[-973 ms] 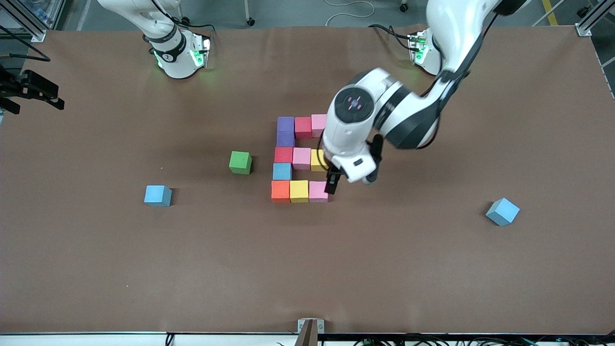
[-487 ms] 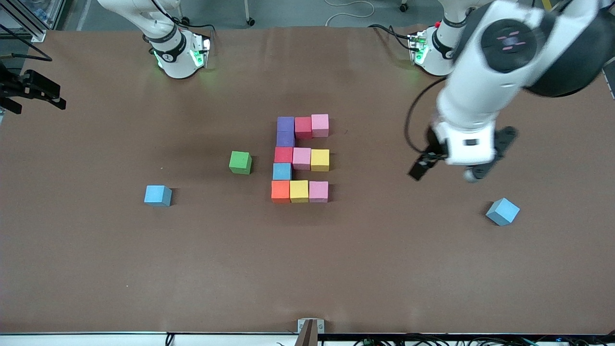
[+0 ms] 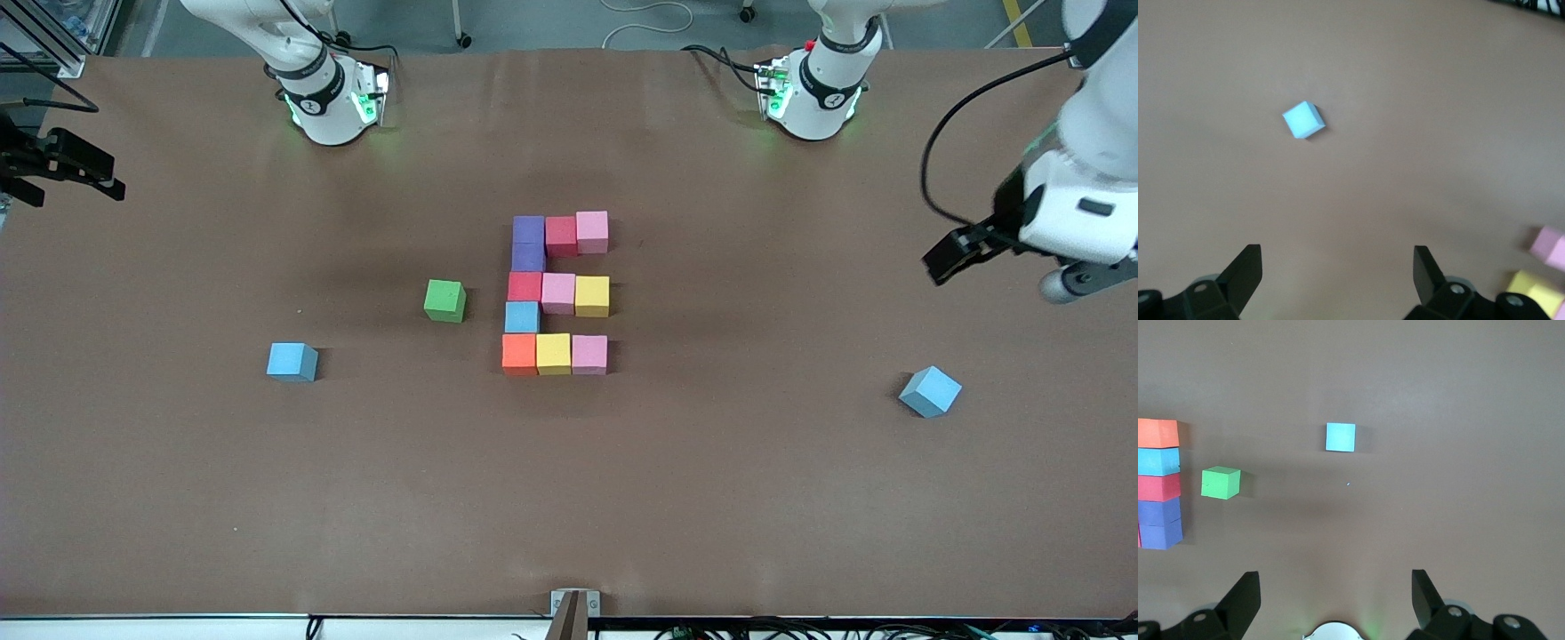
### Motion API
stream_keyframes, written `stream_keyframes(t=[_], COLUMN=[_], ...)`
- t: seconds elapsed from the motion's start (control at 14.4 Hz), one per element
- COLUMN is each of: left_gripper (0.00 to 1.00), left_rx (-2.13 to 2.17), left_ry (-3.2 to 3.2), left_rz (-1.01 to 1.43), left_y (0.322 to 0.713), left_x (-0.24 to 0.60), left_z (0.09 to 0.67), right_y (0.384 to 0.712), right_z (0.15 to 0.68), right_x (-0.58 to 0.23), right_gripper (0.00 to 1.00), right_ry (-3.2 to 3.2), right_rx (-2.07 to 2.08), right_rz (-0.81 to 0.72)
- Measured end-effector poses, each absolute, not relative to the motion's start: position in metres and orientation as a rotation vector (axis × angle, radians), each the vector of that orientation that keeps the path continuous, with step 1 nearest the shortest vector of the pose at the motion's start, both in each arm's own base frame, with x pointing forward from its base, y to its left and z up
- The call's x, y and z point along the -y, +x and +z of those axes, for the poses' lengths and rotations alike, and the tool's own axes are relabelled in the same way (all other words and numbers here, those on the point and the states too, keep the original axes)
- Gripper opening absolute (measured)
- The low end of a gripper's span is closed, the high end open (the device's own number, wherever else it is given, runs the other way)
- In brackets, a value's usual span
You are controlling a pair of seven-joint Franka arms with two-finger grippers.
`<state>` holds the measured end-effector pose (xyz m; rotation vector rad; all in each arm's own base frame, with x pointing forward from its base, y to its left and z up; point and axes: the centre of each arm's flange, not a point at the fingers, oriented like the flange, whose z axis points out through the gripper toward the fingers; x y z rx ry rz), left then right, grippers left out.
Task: Arrange 11 blocks into digit 3
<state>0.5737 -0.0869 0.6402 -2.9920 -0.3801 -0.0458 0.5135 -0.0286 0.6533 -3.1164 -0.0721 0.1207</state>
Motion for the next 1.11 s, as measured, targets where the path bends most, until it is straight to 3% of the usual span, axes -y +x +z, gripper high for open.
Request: stream_keyframes(t=[0.28,0.7,1.11], left_gripper=[1.00,1.00,1.00], left_rx=[0.171,-0.012,-0.051], left_ry=[-3.046,-3.057,-3.103], left_rz=[0.029,0.028,0.059], left_y=[0.544,0.505,0.494], left_x=[0.037,0.067,0.066], left_z=[0.651,0.662,0.665], right_y=[0.512,0.512,0.513], right_z=[0.656,0.657,0.657], right_x=[0.020,0.018,0.018], right_gripper=[1.00,1.00,1.00], right_ry=[-3.116,-3.102,-3.102], right_rx=[0.044,0.046,0.046], right_rz=[0.119,0.114,0.112])
